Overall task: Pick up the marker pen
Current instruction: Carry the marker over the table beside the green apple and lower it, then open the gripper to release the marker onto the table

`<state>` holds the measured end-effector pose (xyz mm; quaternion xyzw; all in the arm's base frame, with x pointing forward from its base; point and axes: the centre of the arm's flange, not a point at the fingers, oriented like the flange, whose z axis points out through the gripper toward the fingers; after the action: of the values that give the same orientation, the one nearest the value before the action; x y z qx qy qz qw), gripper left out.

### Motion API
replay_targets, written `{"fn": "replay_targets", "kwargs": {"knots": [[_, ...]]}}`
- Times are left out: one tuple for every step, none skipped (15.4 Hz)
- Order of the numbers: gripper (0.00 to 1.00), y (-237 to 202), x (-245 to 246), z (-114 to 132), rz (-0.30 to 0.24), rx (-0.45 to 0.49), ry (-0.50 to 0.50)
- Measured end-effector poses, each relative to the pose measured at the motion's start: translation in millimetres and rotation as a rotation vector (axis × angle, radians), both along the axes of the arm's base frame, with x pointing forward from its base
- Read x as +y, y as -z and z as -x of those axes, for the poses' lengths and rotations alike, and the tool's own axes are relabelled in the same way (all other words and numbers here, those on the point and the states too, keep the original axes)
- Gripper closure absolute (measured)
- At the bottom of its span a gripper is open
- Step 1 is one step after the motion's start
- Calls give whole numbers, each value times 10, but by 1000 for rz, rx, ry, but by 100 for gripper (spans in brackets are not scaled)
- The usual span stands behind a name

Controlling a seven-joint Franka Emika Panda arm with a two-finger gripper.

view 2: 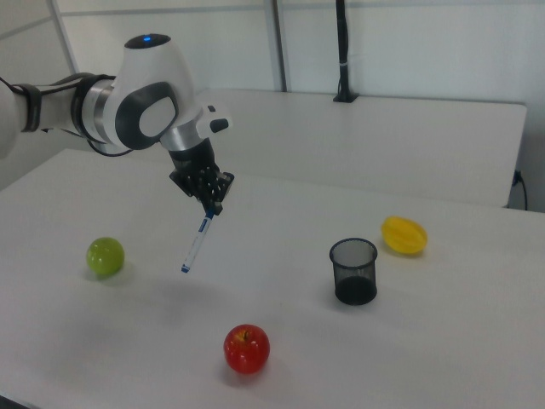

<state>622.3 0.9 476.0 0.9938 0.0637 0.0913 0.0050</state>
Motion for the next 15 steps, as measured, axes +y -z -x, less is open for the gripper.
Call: {"fn": "replay_targets", "kwargs": {"knots": [[82,132,72,-25,-3,21,-9],[82,282,133,-51,-13,45,-12],[82,412,173,-75,-25,65,-11],[82,539,216,-108,-36,73,-11],[82,642,274,-147,-41,69,-16],[82,749,353,-182,-43,65,-27],[82,838,433,-200,-44,67,-37],[82,935,518,-209,-47,77,-48],[82,1026,603,-214,-49,88,-59],[82,1101,685,-213,-52,98,-68],[82,1160,779,-207,-56,107,-74],[82,1204,876,-197,-62,115,-73],[82,1240,964,-185,-67,122,-72],[82,1269,1039,-174,-71,128,-76],[82,1295,1100,-165,-74,133,-81]]}}
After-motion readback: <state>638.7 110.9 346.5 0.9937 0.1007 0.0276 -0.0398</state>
